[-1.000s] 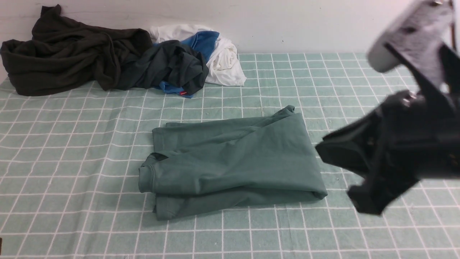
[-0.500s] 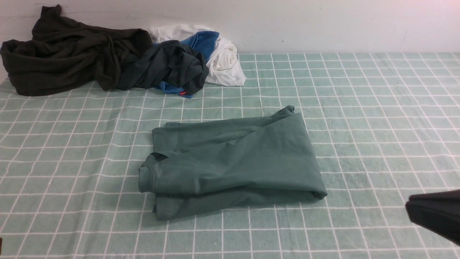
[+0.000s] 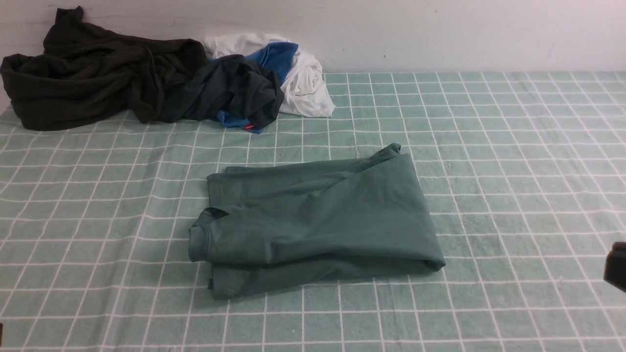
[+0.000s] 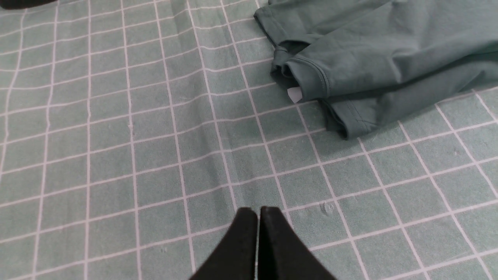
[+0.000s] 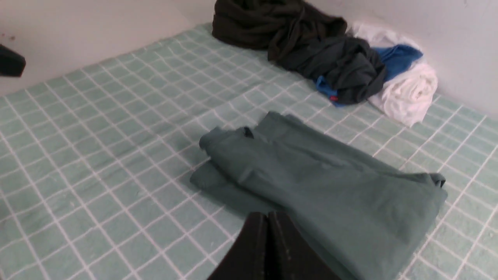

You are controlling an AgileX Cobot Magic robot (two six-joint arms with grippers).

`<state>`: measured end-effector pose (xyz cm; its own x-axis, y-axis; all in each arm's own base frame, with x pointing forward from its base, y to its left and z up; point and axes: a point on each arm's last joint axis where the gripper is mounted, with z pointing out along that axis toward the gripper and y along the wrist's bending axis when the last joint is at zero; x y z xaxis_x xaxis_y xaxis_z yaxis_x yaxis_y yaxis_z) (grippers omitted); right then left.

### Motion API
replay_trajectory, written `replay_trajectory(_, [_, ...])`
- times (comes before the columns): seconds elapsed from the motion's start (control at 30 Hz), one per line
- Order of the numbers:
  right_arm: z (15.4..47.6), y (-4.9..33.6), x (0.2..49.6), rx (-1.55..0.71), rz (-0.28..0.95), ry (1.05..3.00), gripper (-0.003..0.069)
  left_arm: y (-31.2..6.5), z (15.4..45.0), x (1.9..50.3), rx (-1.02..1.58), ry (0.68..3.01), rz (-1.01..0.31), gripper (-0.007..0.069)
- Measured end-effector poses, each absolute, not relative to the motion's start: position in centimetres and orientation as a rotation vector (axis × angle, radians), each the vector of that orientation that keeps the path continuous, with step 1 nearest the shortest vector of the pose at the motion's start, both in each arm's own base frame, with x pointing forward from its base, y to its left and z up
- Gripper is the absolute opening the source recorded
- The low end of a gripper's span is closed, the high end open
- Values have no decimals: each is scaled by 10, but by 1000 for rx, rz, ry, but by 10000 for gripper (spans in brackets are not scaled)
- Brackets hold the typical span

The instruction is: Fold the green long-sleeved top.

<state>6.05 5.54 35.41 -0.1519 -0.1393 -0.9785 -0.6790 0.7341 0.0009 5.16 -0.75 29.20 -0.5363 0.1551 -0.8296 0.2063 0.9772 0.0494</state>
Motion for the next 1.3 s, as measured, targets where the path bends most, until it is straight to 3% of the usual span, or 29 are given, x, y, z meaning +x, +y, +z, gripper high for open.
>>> replay_trajectory(0.1, [331, 47, 60, -587, 566, 1602, -14, -8, 292, 52, 253, 2146, -67, -3])
replay_trajectory(0.2, [303, 38, 59, -397, 497, 1574, -14, -8, 292, 52, 253, 2147, -68, -3])
replay_trajectory(0.33, [247, 17, 57, -85, 374, 1590, -14, -8, 292, 52, 253, 2147, -68, -3])
replay_trajectory(0.57, [192, -1, 56, 167, 126, 1647, -14, -8, 292, 52, 252, 2147, -68, -3])
replay_trajectory(0.73, [184, -4, 56, 186, 68, 1720, -14, -8, 292, 52, 252, 2148, -68, -3])
replay_trajectory(1.3, [182, -4, 55, 188, 62, 1745, -14, -8, 292, 52, 252, 2148, -68, -3])
